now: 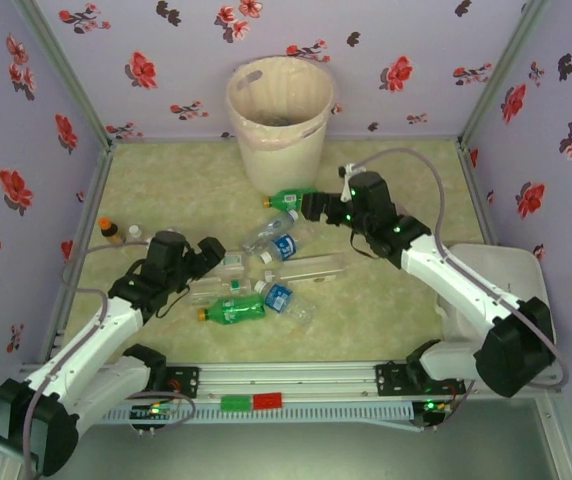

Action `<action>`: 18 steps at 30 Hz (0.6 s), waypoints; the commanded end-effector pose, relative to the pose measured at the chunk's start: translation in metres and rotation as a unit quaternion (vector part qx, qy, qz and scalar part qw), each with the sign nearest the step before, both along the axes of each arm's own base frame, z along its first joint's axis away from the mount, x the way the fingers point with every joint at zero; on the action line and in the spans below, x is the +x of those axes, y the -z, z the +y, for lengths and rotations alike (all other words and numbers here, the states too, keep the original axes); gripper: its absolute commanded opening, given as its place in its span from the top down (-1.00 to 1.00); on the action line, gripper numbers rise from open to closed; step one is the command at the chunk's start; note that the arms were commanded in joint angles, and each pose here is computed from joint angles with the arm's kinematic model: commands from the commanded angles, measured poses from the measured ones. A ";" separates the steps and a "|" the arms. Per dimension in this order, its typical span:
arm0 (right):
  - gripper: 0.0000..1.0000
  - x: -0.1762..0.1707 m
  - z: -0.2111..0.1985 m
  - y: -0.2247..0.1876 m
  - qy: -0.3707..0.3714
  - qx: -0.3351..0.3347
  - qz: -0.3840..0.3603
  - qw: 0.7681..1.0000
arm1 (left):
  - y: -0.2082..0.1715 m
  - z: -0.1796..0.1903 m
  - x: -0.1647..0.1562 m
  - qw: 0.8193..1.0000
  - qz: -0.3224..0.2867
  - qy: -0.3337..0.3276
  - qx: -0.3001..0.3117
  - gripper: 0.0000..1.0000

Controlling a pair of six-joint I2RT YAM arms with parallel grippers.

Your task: Put the plastic bottles in the bin

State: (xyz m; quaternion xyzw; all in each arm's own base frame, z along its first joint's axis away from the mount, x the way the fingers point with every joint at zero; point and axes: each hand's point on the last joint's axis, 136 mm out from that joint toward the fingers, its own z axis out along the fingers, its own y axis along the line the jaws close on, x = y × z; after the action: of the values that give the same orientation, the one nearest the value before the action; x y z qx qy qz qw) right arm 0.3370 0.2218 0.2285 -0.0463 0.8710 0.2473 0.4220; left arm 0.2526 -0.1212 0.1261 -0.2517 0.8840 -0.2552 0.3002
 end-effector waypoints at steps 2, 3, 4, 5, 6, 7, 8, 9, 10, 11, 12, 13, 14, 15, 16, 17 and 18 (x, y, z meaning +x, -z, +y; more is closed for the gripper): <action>-0.99 -0.017 -0.022 0.024 0.031 -0.018 0.009 0.999 | 0.023 0.018 -0.014 0.995 0.040 -0.089 -0.004 -0.99; -0.99 -0.020 -0.028 0.030 0.040 -0.023 0.012 0.999 | 0.026 0.020 -0.014 0.994 0.041 -0.102 -0.009 -0.99; -0.99 -0.022 -0.033 0.032 0.049 -0.028 0.011 0.998 | 0.027 0.020 -0.012 0.993 0.038 -0.113 -0.018 -0.99; -0.99 -0.023 -0.036 0.034 0.054 -0.032 0.011 0.998 | 0.026 0.019 -0.009 0.992 0.033 -0.120 -0.027 -0.99; -0.99 -0.024 -0.039 0.035 0.059 -0.035 0.010 0.998 | 0.025 0.016 -0.005 0.991 0.027 -0.125 -0.038 -0.99; -0.99 -0.025 -0.041 0.034 0.059 -0.039 0.006 0.998 | 0.023 0.014 -0.001 0.991 0.021 -0.128 -0.045 -0.99; -0.99 -0.025 -0.042 0.033 0.057 -0.042 0.004 0.997 | 0.021 0.011 0.002 0.990 0.018 -0.129 -0.048 -0.99; -0.99 -0.025 -0.043 0.032 0.057 -0.045 0.001 0.997 | 0.020 0.009 0.004 0.990 0.019 -0.130 -0.046 -0.99; -0.99 -0.026 -0.042 0.030 0.053 -0.047 -0.003 0.997 | 0.019 0.006 0.005 0.990 0.023 -0.130 -0.044 -0.99; -0.99 -0.026 -0.042 0.029 0.050 -0.049 -0.005 0.998 | 0.020 0.005 0.005 0.990 0.030 -0.129 -0.038 -0.99; -0.99 -0.027 -0.043 0.028 0.049 -0.049 -0.007 0.998 | 0.021 0.005 0.003 0.990 0.040 -0.131 -0.027 -0.99; -0.99 -0.027 -0.043 0.028 0.049 -0.050 -0.008 0.998 | 0.022 0.008 0.000 0.989 0.051 -0.139 -0.015 -0.99; -0.99 -0.027 -0.043 0.027 0.049 -0.050 -0.010 0.998 | 0.023 0.012 -0.004 0.987 0.064 -0.148 0.005 -0.99; -0.99 -0.027 -0.043 0.029 0.050 -0.050 -0.011 0.997 | 0.023 0.018 -0.008 0.984 0.075 -0.163 0.022 -0.99; -0.99 -0.026 -0.043 0.029 0.051 -0.049 -0.013 0.997 | 0.021 0.024 -0.012 0.980 0.085 -0.174 0.036 -0.99; -0.99 -0.026 -0.043 0.031 0.051 -0.049 -0.012 0.997 | 0.021 0.030 -0.019 0.976 0.101 -0.187 0.047 -0.99; -0.99 -0.026 -0.043 0.033 0.051 -0.049 -0.010 0.997 | 0.021 0.034 -0.025 0.972 0.115 -0.196 0.054 -0.99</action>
State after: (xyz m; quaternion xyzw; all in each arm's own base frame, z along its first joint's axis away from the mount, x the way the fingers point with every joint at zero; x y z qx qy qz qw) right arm 0.3103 0.1818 0.1949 -0.0223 0.8838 0.1922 0.4260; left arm 0.2479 -0.1151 0.1083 -0.3886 0.8607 -0.1906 0.2683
